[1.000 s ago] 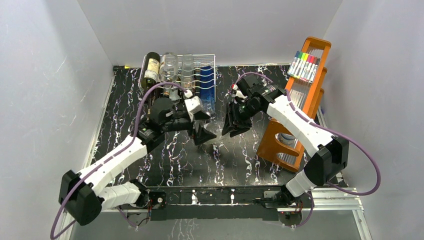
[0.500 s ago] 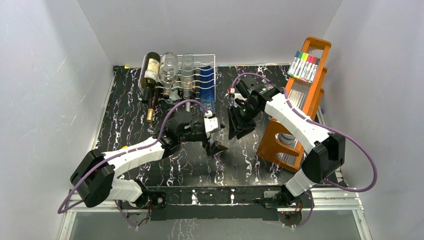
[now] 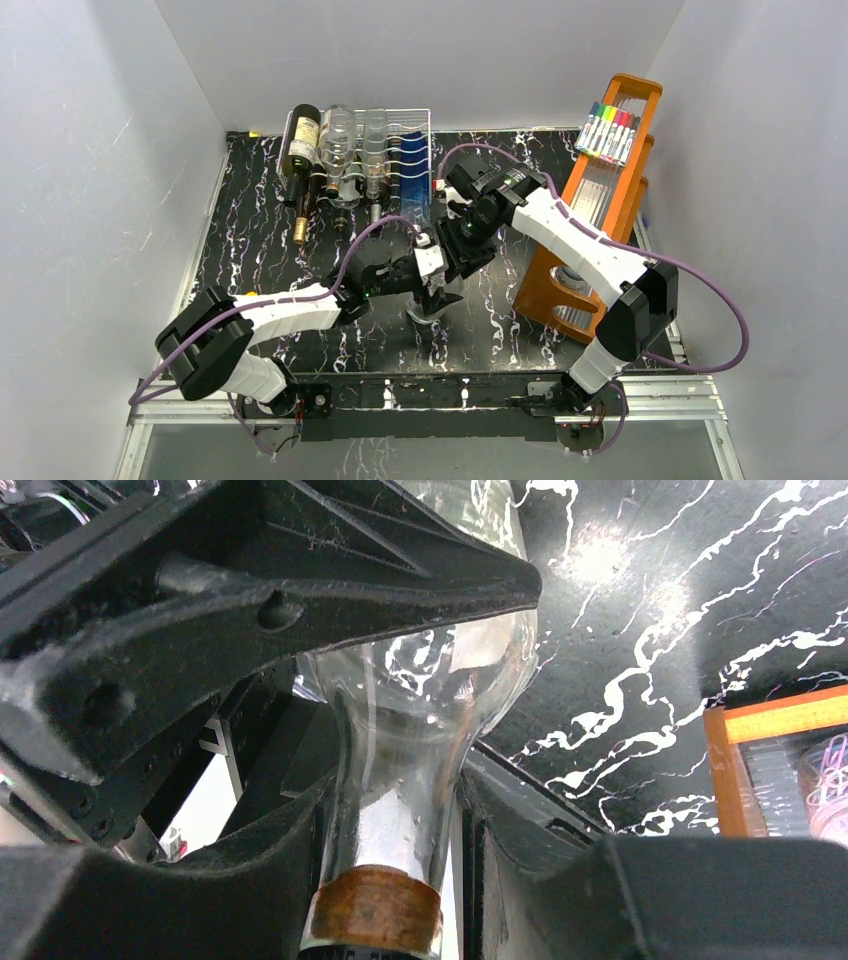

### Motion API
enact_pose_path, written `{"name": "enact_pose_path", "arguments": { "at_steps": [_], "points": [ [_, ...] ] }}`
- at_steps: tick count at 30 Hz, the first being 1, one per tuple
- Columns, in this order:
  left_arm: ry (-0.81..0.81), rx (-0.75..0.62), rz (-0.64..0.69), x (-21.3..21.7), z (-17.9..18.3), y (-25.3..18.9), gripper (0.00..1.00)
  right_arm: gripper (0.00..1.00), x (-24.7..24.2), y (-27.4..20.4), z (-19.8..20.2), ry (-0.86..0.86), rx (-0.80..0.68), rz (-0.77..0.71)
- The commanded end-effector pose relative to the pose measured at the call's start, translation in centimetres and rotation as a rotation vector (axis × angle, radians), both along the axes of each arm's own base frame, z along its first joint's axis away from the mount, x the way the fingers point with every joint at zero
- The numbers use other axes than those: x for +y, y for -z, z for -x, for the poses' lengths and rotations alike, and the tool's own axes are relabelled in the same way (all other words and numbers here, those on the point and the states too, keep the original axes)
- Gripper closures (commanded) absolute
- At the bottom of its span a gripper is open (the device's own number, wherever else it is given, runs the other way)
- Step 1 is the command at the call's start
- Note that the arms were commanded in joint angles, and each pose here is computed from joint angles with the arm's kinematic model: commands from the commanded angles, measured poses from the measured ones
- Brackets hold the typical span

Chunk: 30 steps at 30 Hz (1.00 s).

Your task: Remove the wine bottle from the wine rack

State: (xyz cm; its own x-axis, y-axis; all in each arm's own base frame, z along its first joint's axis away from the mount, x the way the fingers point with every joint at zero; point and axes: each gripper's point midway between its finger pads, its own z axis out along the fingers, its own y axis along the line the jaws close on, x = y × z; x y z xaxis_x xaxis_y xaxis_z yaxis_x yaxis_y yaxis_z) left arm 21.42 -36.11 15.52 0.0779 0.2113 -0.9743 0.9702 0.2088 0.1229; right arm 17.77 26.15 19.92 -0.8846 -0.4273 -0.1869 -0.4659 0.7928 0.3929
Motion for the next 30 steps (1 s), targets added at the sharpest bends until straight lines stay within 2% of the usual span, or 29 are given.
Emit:
{"name": "enact_pose_path", "arguments": {
  "at_steps": [1,5,8,11,14,19,24,30],
  "points": [
    [-0.088,-0.075,0.080,1.0,-1.1,-2.4,0.39,0.84,2.4,-3.6,0.0,-0.026,-0.073,-0.155],
    [-0.105,-0.057,0.091,1.4,-0.9,-2.0,0.55,0.65,2.7,-3.5,-0.1,-0.020,-0.082,-0.176],
    [-0.126,-0.044,0.105,2.1,-0.7,-1.9,0.58,0.54,3.2,-3.7,-0.2,-0.008,-0.092,-0.208],
    [-0.144,-0.042,0.121,2.9,-0.2,-2.1,0.61,0.30,3.2,-4.1,-0.6,0.016,-0.133,-0.233],
    [-0.155,-0.028,0.133,3.6,0.3,-2.1,0.66,0.20,3.3,-4.4,-1.3,0.039,-0.185,-0.248],
    [-0.172,0.000,0.143,4.3,0.7,-1.7,0.68,0.19,4.3,-5.0,-2.4,0.066,-0.324,-0.294],
    [-0.190,0.017,0.150,4.8,0.9,-1.5,0.69,0.21,5.0,-5.5,-3.4,0.075,-0.552,-0.334],
    [-0.207,0.041,0.158,5.2,1.1,-1.3,0.69,0.27,5.1,-4.4,-3.3,0.067,-0.654,-0.338]
  ]
}}
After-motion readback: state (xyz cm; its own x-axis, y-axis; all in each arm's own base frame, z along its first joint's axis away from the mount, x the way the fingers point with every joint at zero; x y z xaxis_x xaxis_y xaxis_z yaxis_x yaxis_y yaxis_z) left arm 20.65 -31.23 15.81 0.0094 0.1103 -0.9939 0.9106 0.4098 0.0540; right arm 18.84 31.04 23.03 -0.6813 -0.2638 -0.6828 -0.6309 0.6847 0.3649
